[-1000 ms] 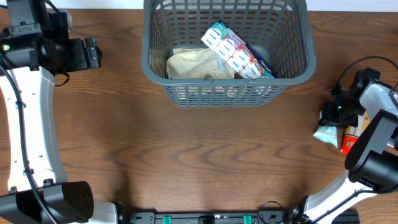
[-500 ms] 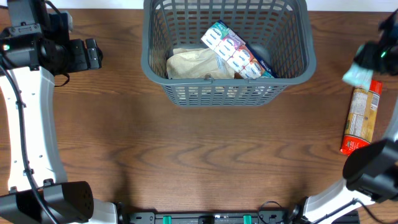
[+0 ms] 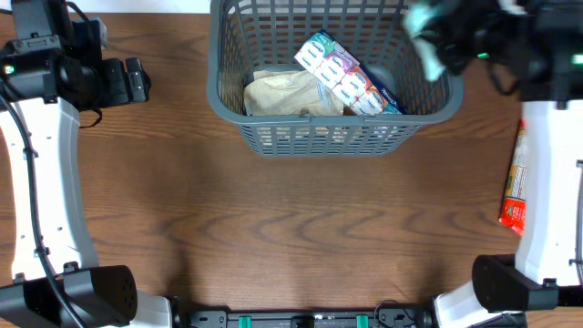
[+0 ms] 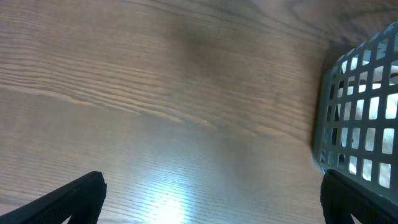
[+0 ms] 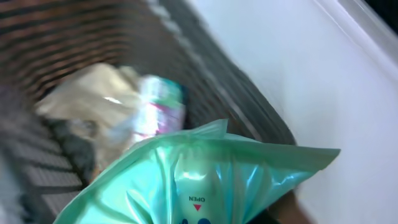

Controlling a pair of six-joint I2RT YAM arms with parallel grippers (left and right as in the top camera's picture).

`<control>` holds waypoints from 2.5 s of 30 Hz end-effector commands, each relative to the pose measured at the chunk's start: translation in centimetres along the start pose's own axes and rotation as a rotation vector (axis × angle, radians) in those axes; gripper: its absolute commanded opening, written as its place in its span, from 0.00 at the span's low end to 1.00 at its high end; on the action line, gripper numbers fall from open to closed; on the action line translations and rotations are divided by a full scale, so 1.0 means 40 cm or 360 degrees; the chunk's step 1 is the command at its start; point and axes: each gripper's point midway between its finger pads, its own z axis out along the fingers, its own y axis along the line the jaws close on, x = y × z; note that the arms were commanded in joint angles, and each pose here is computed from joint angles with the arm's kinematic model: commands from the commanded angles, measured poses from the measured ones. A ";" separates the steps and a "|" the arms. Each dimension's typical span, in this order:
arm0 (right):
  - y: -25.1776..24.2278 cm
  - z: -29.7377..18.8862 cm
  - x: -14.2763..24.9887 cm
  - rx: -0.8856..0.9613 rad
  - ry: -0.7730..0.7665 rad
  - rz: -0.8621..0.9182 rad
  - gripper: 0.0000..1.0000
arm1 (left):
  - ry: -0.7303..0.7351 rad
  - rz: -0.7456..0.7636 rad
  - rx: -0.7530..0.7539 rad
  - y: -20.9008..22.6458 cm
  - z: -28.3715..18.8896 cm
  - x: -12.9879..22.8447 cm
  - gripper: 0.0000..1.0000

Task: Pack container
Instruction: 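Carry the wipes packet with the right gripper into the basket and release, then lower the right gripper onto the long pasta package and grasp it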

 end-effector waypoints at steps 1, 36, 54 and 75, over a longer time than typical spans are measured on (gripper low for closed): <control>0.068 0.059 -0.026 -0.0178 -0.0054 -0.0454 0.01 | 0.0023 -0.0010 -0.0003 0.003 0.007 0.007 0.99; 0.069 0.464 0.344 -0.0474 0.0580 0.0113 0.99 | 0.0014 0.0007 -0.0008 0.005 0.007 0.004 0.99; -0.217 -0.112 0.235 0.0723 0.0575 0.0820 0.99 | 0.0014 0.0007 -0.0008 0.005 0.007 0.004 0.99; -0.100 -0.439 0.684 0.1034 0.1083 0.2286 0.98 | -0.0023 0.0009 -0.0009 0.005 0.007 -0.010 0.99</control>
